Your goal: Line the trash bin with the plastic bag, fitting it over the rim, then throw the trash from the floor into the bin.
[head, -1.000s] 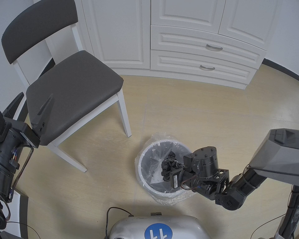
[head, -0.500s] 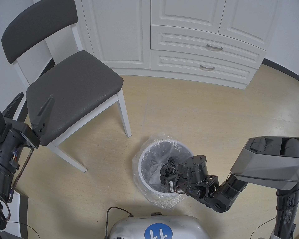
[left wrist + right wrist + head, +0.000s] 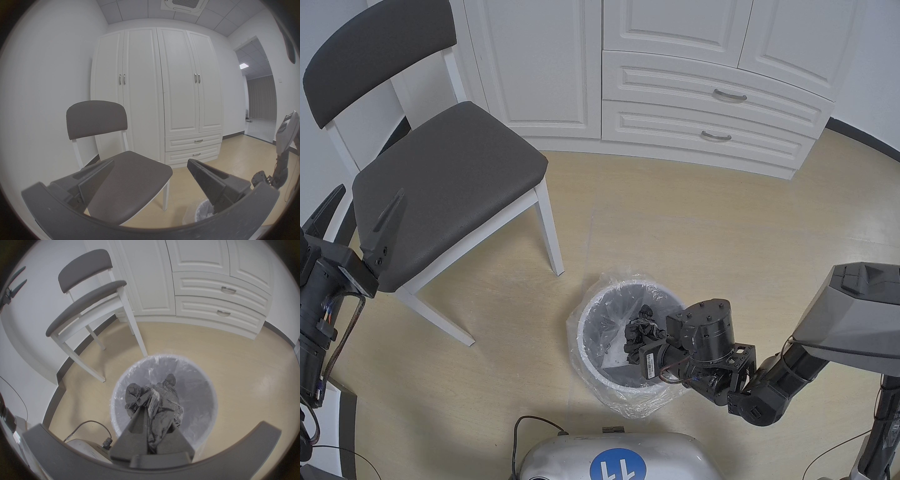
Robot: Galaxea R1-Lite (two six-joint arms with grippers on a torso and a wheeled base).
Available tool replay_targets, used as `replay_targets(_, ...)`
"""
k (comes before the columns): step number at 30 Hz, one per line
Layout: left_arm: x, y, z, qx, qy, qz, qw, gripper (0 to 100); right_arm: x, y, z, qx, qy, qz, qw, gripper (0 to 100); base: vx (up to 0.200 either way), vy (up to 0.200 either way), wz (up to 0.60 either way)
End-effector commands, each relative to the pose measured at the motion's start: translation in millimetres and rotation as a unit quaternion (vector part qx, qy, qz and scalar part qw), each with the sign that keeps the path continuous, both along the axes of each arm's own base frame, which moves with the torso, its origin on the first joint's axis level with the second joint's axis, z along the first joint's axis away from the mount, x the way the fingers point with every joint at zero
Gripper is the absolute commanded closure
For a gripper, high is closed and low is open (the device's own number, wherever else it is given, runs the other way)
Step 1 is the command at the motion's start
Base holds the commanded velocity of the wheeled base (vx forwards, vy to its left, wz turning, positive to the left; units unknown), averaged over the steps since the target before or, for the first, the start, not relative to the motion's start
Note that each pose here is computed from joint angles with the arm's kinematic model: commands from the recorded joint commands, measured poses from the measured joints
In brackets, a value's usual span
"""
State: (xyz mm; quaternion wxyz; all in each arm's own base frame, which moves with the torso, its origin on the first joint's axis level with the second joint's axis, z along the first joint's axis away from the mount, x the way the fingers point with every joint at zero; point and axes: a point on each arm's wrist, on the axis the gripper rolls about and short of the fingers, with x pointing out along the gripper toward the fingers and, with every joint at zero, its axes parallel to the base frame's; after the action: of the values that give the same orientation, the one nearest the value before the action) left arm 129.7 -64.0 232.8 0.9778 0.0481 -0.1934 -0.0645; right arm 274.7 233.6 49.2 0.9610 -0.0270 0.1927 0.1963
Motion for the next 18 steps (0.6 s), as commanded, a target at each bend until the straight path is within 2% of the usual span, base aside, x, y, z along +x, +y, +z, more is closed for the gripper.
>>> replay_targets(1, -0.3, -0.1, -0.9, 0.001, 0.001, 0.000, 1.0000, 0, -2.5, -0.8, 8.0, 0.006, -0.007, 0.001, 1.0000, 100, 0.000, 0.000, 0.00)
replay_targets(12, -0.7, -0.1, -0.7, 0.002, 0.000, -0.001, 1.0000, 0, 3.0, -0.7, -2.1, -0.004, -0.001, -0.007, 1.0000, 100, 0.000, 0.000, 0.00)
replay_targets(13, -0.6, 0.1, -0.7, 0.002, 0.000, 0.000, 1.0000, 0, 3.2, -0.5, -1.8, -0.003, -0.001, -0.008, 1.0000, 0, 0.000, 0.000, 0.00)
replay_targets(18, -0.9, 0.3, -0.5, 0.001, 0.000, 0.000, 1.0000, 0, 2.7, 1.8, 3.2, 0.005, -0.008, -0.009, 0.9999, 0, 0.000, 0.000, 0.00)
